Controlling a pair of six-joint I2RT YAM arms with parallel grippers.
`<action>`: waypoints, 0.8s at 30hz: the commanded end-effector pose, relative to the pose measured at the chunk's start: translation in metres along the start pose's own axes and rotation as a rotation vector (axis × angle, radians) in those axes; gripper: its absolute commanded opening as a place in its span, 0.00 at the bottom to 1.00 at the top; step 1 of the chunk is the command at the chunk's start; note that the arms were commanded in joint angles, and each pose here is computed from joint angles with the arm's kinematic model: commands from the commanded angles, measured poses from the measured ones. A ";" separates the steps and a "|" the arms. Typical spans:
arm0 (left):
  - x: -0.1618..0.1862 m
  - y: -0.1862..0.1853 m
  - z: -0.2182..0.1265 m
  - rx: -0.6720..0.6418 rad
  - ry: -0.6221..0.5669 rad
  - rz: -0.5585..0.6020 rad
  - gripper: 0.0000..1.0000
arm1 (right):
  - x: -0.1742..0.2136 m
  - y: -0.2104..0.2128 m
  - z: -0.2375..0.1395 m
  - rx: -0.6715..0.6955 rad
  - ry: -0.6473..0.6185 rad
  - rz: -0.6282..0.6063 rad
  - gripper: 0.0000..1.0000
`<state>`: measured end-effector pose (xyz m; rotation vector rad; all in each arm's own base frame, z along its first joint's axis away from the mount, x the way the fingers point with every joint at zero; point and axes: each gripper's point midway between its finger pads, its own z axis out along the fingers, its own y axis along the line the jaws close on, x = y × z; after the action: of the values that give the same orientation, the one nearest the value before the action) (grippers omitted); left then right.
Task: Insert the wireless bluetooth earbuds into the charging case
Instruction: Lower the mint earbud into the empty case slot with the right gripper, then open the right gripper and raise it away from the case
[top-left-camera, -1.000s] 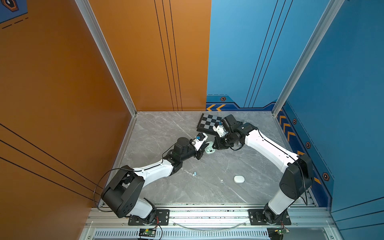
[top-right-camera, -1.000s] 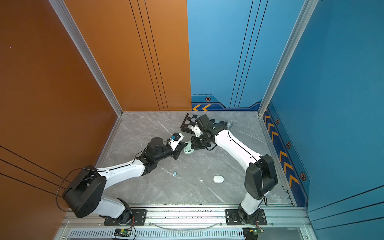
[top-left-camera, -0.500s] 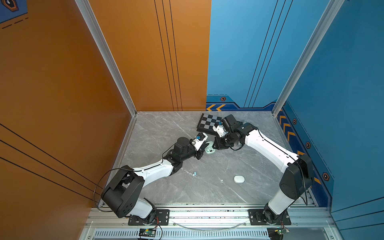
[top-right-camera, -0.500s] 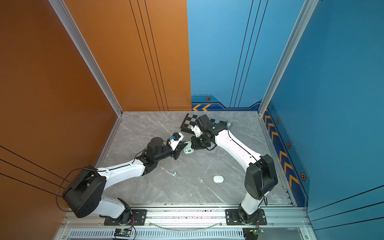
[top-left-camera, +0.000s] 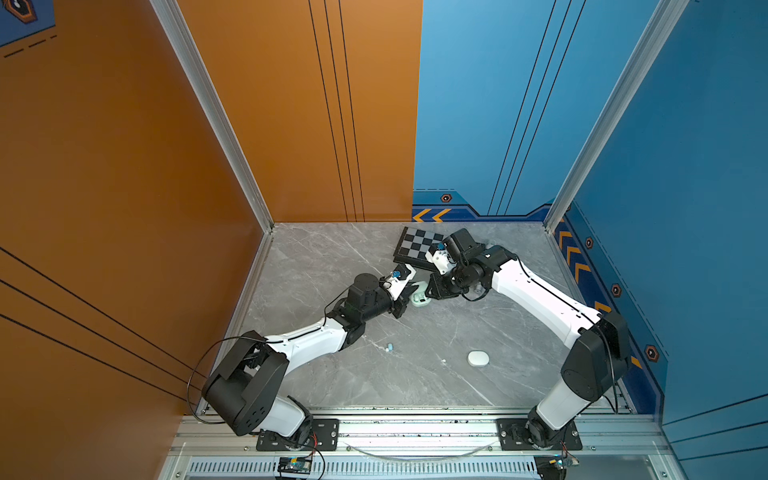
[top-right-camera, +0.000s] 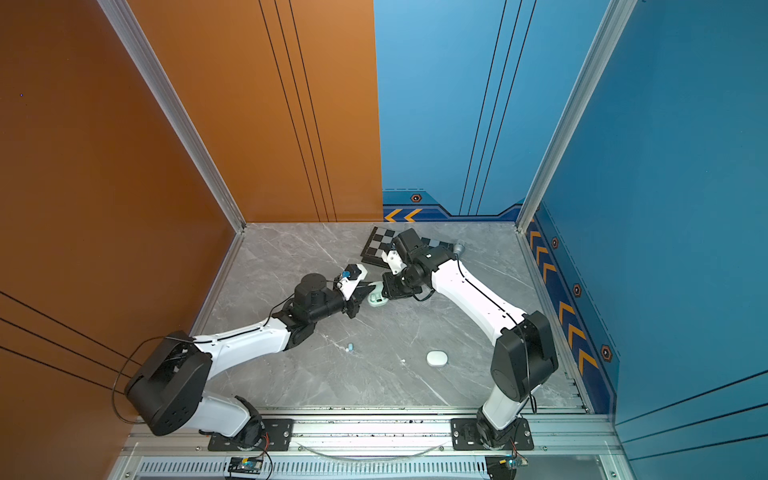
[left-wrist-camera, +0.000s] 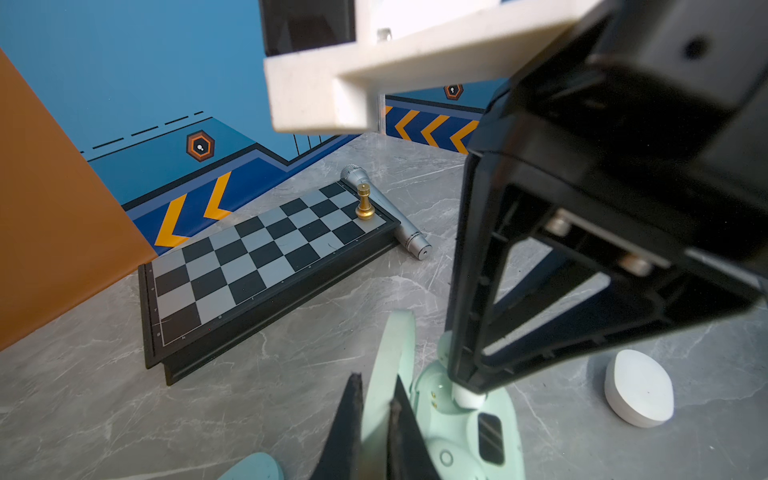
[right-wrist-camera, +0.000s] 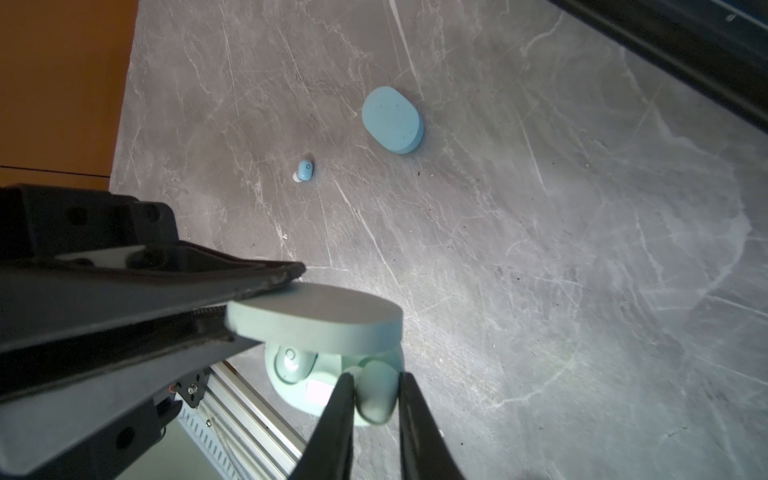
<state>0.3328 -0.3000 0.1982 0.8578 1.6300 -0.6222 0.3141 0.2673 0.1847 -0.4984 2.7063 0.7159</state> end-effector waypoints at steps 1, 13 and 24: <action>-0.026 0.003 0.000 -0.007 -0.067 0.028 0.00 | 0.008 0.007 -0.010 -0.023 0.018 -0.020 0.25; -0.025 0.001 0.001 0.001 -0.065 0.028 0.00 | -0.002 0.009 -0.019 -0.044 -0.015 -0.026 0.35; -0.021 -0.001 0.000 0.000 -0.056 0.049 0.00 | -0.038 0.008 -0.071 -0.094 -0.214 0.066 0.35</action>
<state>0.3339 -0.3007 0.2015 0.8565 1.6224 -0.6213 0.3212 0.2554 0.2139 -0.4213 2.6394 0.8097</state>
